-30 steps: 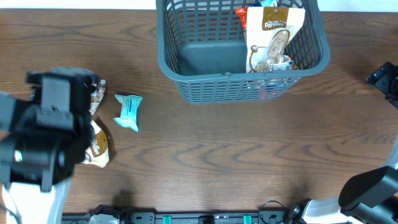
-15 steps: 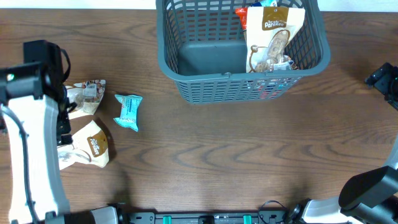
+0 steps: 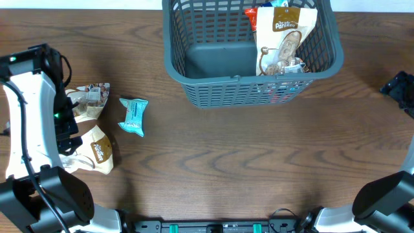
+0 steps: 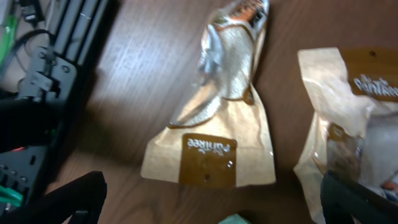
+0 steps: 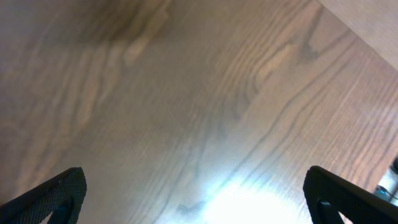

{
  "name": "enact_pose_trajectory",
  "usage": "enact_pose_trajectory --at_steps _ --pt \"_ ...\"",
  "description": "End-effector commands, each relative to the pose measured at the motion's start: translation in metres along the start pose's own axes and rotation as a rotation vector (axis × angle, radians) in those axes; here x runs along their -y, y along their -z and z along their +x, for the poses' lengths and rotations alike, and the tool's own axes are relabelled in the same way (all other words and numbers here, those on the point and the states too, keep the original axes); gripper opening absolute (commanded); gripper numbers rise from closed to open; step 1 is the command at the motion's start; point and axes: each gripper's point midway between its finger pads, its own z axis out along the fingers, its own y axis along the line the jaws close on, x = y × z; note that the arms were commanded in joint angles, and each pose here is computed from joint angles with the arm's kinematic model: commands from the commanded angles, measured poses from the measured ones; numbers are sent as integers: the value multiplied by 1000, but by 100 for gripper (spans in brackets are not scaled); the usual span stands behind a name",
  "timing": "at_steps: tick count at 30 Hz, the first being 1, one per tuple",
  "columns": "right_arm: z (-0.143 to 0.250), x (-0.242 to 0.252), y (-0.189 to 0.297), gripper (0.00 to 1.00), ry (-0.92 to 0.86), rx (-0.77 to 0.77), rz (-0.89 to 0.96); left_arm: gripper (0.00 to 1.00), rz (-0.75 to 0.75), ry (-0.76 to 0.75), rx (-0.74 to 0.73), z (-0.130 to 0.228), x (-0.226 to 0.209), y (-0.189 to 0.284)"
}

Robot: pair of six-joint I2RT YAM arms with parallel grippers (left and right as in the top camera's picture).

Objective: Pack container
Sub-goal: 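Move the left gripper over the left beige wrappers, then lower the left gripper and grasp the beige rice package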

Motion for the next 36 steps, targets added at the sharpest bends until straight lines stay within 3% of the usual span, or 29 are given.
enact_pose_trajectory --at_steps 1,5,12,19,25,30,36 --pt "6 11 -8 99 -11 -13 57 99 -63 25 12 -4 -11 -9" --pt "15 12 -15 99 -3 -38 65 99 -126 -47 23 -3 -24 -22" --pt "23 13 -20 99 6 -61 73 99 -128 -301 -6 10 -23 -59" --pt "24 13 -20 99 7 -64 74 99 -42 -461 -19 15 -16 -67" --pt "26 14 -20 99 10 -72 77 100 55 -449 -12 16 -13 -70" --pt "25 14 -20 99 10 -71 77 100 19 -347 -16 19 -31 -91" --pt "24 13 -20 99 7 -64 74 100 47 -341 -4 25 -28 -116"
